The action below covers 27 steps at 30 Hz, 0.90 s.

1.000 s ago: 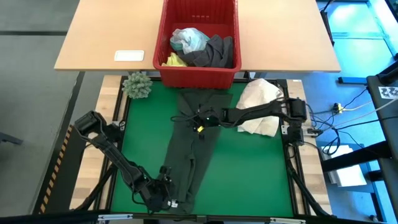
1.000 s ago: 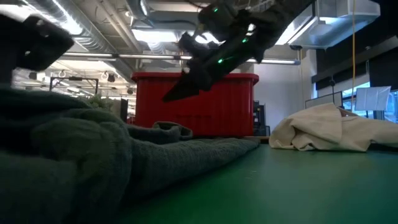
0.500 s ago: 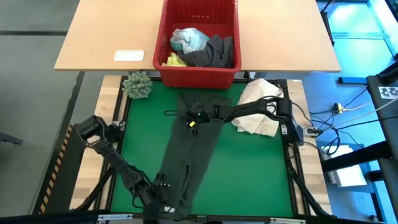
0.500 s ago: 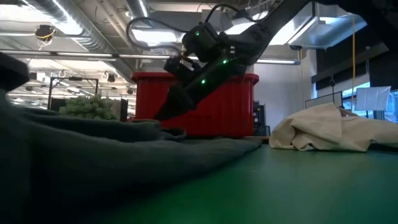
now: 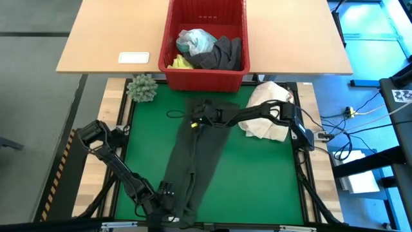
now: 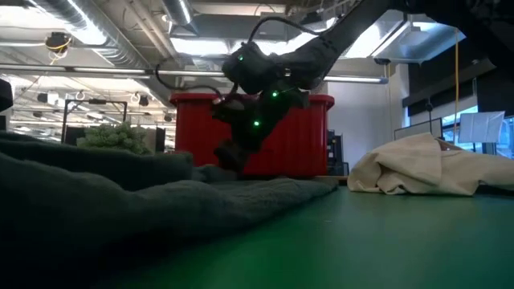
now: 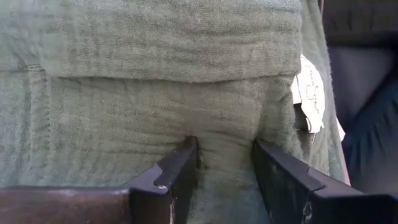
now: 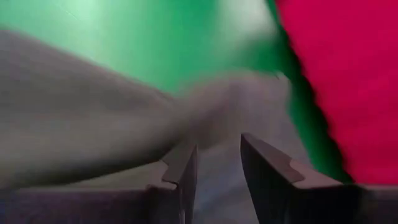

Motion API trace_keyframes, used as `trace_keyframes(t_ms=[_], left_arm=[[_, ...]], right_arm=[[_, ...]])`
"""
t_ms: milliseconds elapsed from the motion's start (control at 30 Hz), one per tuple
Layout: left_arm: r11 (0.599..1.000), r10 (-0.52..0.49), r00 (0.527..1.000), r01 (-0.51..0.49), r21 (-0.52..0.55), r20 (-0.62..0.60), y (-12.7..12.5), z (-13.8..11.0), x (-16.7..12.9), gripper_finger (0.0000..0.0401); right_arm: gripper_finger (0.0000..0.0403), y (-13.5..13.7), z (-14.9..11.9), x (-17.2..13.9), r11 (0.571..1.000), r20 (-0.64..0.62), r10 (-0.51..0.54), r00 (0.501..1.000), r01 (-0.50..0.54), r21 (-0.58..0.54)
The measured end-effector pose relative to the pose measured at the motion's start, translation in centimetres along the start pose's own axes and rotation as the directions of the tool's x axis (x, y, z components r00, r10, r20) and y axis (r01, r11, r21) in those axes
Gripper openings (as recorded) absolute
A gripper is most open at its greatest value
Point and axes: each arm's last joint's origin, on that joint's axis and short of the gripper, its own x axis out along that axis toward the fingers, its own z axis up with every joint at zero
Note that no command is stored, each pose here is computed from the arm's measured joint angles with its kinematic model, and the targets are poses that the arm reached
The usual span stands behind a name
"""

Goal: Fold Laundry from Bin
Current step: Fold the dark green polo

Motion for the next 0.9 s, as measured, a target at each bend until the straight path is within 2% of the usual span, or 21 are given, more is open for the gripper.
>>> trace_keyframes(t_ms=[100, 200, 400, 767, 900], left_arm=[[1.0, 0.001, 1.0, -0.001, 0.001, 0.001, -0.1, -0.1, 0.0, 0.0156], [1.0, 0.004, 1.0, -0.004, 0.006, 0.003, -0.2, -0.2, 0.0, 0.0156], [1.0, 0.005, 1.0, -0.005, 0.006, 0.003, -0.2, -0.2, 0.0, 0.0156], [1.0, 0.01, 1.0, -0.01, 0.006, 0.003, -0.2, -0.2, 0.0, 0.0156], [1.0, 0.012, 1.0, -0.012, 0.005, 0.003, -0.2, -0.3, 0.0, 0.0156]], right_arm=[[0.0121, -1.0, -0.5, 0.0, 0.999, -0.102, -0.047, 0.994, 0.046, -0.013], [0.0121, -1.5, -1.3, 0.1, 1.0, -0.189, -0.029, 0.981, 0.03, 0.005], [0.0121, -1.6, -1.8, -0.3, 1.0, -0.253, 0.005, 0.967, -0.006, -0.002], [0.0121, -3.9, 1.0, -5.2, 0.999, -0.181, 0.041, 0.983, -0.034, 0.041], [0.0121, -3.9, 1.8, -5.3, 0.988, -0.095, 0.142, 0.985, -0.135, 0.08]])
